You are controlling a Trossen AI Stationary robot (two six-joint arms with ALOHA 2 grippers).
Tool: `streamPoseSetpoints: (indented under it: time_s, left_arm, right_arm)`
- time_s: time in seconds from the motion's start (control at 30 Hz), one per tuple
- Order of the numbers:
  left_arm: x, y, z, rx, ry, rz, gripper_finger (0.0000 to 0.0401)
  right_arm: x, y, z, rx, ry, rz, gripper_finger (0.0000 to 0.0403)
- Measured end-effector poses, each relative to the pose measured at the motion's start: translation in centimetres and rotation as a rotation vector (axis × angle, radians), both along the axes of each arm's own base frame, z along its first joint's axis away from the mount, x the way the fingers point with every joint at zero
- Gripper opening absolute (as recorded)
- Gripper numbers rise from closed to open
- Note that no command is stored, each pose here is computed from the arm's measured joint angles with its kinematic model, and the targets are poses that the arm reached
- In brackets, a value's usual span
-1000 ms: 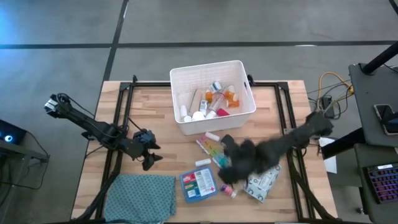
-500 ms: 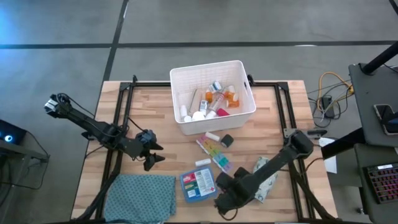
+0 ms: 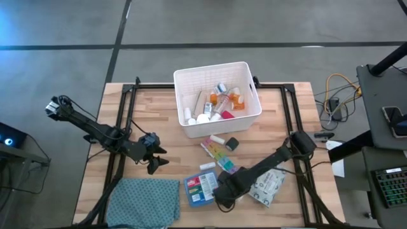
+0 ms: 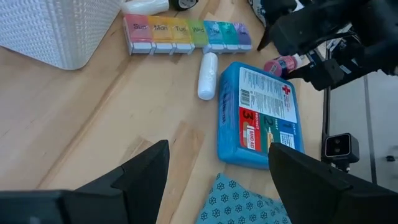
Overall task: Pick & place medical supplies in basket/bin
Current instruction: Put the pink medicine bottle into the bin, then put the green bandage into the bin
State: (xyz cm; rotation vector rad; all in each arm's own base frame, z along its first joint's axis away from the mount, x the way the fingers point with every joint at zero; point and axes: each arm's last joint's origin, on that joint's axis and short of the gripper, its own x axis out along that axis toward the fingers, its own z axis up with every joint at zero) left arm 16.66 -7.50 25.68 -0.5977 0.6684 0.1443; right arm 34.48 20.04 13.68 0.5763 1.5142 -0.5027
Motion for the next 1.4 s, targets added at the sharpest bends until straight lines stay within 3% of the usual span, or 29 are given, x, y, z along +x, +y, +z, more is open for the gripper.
streamPoseSetpoints:
  time_s: [0.1,0.33,0.4,0.47,0.63,0.8,0.9,1.03,1.17,1.4]
  left_arm:
    - [0.0,0.0,0.0,0.0,-0.001,0.0,0.0253]
    - [0.2,-0.1,0.3,-0.011,-0.038,-0.001,0.0253]
    - [0.2,-0.1,0.3,-0.008,-0.041,0.003,0.0253]
    - [0.2,-0.1,0.3,-0.007,-0.041,0.003,0.0253]
    - [0.2,-0.1,0.3,-0.004,-0.043,0.008,0.0253]
    - [0.2,0.0,0.3,0.013,-0.051,0.031,0.0253]
    - [0.3,0.0,0.4,0.016,-0.053,0.036,0.0253]
    - [0.3,0.1,0.4,0.027,-0.057,0.05,0.0253]
    - [0.3,0.1,0.4,0.027,-0.057,0.051,0.0253]
    - [0.3,0.1,0.4,0.027,-0.057,0.051,0.0253]
  right_arm:
    - [0.1,-0.3,0.3,0.003,-0.014,0.025,0.0313]
    - [0.3,-1.4,0.5,0.069,0.034,0.152,0.0158]
    - [0.2,-1.6,1.2,0.074,0.022,0.16,0.0135]
    - [0.3,-1.8,3.2,0.067,-0.045,0.157,0.0135]
    - [-0.5,-4.7,11.2,-0.026,-0.311,0.06,0.0134]
    - [-3.0,-10.9,19.9,-0.256,-0.648,-0.188,0.0149]
    - [-4.6,-16.1,23.1,-0.366,-0.748,-0.361,0.0163]
    - [-5.5,-23.6,23.9,-0.382,-0.706,-0.455,0.0175]
    - [-5.4,-29.3,23.3,-0.241,-0.697,-0.467,0.0202]
    - [-4.9,-31.4,23.6,-0.248,-0.764,-0.443,0.0298]
